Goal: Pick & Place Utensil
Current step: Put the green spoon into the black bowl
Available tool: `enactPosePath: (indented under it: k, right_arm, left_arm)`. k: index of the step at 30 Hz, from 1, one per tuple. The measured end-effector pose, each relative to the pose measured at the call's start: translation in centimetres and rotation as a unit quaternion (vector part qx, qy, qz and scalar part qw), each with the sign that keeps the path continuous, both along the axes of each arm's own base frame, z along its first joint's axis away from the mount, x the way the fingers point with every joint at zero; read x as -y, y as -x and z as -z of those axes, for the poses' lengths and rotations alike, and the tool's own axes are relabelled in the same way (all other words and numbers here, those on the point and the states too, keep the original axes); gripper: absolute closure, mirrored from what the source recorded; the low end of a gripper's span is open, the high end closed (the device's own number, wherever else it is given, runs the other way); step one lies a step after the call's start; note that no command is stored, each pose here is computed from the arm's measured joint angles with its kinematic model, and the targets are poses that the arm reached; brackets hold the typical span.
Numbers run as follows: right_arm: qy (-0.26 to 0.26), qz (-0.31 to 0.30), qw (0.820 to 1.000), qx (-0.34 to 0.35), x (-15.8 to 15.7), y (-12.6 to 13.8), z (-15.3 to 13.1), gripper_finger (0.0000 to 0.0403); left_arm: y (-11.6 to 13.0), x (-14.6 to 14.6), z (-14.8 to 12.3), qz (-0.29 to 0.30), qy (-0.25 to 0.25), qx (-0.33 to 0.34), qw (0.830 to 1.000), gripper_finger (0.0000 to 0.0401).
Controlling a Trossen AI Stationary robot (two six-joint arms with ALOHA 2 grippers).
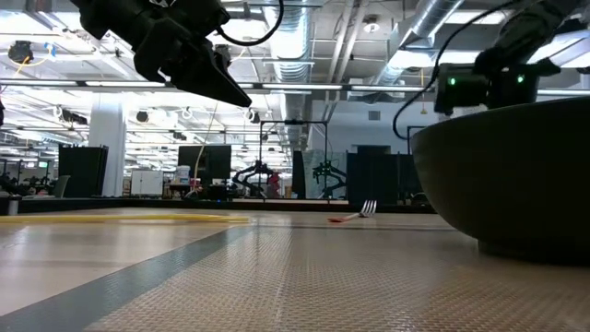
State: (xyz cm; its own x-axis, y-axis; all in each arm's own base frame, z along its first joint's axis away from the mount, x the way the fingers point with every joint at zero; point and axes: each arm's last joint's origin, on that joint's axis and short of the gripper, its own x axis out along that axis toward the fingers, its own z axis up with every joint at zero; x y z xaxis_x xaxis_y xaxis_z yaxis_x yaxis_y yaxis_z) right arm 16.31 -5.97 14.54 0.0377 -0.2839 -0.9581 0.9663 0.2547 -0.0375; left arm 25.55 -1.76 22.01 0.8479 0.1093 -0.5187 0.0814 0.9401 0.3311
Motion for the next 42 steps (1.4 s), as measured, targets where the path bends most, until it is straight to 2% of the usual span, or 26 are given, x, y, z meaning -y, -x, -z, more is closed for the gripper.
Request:
enactPosePath:
  k: [5,11,17,23,28,31,37,42]
  right_arm:
    - [-0.007,0.014,1.0,-0.019,0.5,-0.4,1.3,0.0324]
    - [-0.006,-0.003,0.999,-0.041,0.6,-0.9,2.2,0.0327]
    - [-0.01,-0.02,0.998,-0.051,0.4,-0.7,2.1,0.039]
    - [0.01,-0.066,0.997,-0.026,-0.3,-1.1,1.2,0.0389]
    - [0.03,-0.112,0.993,0.038,-1.7,-2.7,-1.8,0.0396]
    - [0.041,-0.153,0.983,0.094,-3.3,-4.0,-4.9,0.04]
    - [0.034,-0.261,0.943,0.201,-8.0,-6.6,-11.4,0.0402]
    - [-0.018,-0.332,0.913,0.235,-12.9,-8.5,-14.5,0.0402]
  left_arm:
    - [0.0,0.0,0.0,0.0,0.0,0.0,1.0,0.0302]
    - [0.0,0.0,0.0,0.0,0.0,0.0,1.0,0.0302]
    - [0.0,0.0,0.0,0.0,0.0,0.0,1.0,0.0302]
    - [0.0,0.0,0.0,0.0,0.0,0.0,1.0,0.0302]
    - [0.0,0.0,0.0,0.0,0.0,0.0,1.0,0.0302]
    - [0.0,0.0,0.0,0.0,0.0,0.0,1.0,0.0302]
    - [0.0,0.0,0.0,0.0,0.0,0.0,1.0,0.0302]
    - [0.0,0.0,0.0,0.0,0.0,0.0,1.0,0.0302]
